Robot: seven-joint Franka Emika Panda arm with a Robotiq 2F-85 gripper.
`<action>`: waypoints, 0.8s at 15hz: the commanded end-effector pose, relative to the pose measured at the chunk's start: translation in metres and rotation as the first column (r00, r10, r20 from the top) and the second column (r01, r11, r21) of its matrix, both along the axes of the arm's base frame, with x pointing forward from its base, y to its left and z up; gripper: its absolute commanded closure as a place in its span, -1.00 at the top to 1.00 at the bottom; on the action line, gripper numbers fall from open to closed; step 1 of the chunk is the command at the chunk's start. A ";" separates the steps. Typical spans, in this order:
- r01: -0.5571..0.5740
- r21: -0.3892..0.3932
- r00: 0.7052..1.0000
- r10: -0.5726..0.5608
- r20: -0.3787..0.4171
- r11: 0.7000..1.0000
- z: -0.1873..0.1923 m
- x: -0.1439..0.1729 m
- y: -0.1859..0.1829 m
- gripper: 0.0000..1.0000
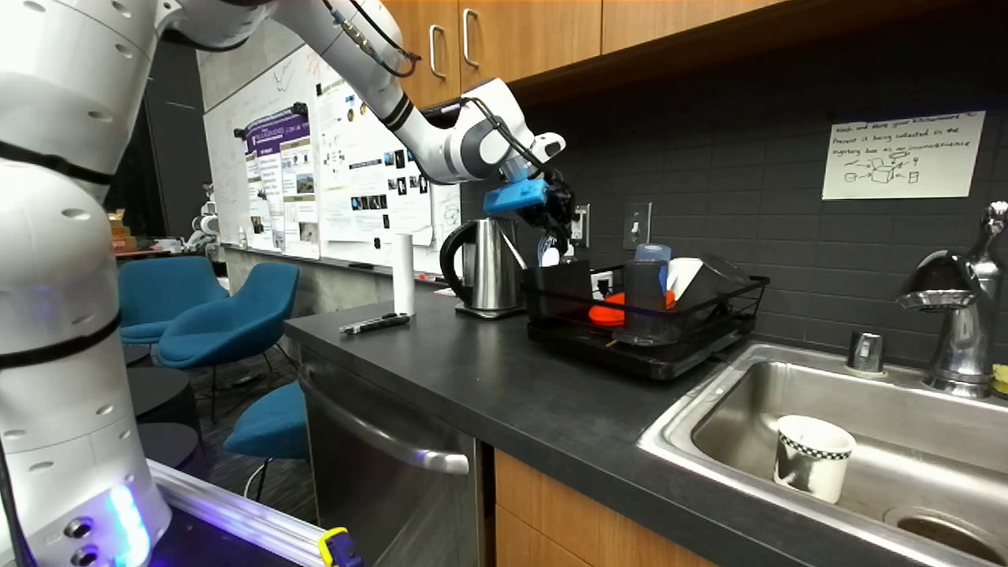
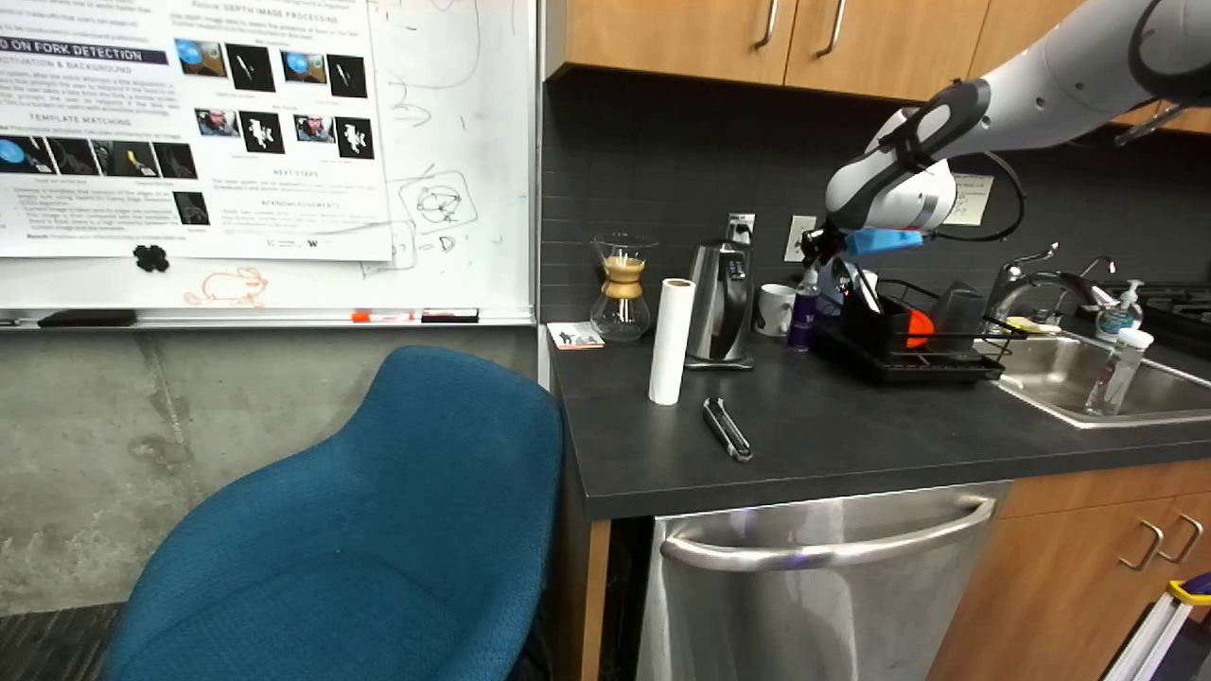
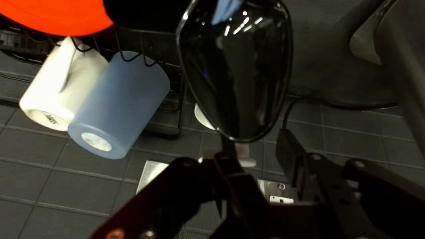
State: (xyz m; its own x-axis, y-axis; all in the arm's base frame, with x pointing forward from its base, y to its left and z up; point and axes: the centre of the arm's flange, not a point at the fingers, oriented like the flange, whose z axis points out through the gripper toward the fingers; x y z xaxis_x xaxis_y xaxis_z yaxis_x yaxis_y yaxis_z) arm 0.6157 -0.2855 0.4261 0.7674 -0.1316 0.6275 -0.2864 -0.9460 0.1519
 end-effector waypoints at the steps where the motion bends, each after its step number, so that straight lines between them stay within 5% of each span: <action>1: 0.013 0.001 1.000 -0.013 -0.004 1.000 0.004 0.001 0.001 -0.87; 10: 0.027 0.021 0.998 -0.025 -0.054 0.999 0.008 -0.005 -0.002 -1.00; 11: 0.029 0.022 0.998 -0.028 -0.059 0.999 0.008 -0.006 -0.003 -0.48; 12: 0.031 0.023 0.998 -0.029 -0.064 0.999 0.008 -0.006 -0.004 -0.46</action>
State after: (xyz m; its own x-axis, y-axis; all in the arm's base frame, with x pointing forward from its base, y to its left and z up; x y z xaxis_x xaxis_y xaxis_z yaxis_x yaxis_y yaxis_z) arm 0.6133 -0.2895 0.4234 0.7886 -0.1610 0.5934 -0.2976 -0.9445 0.1392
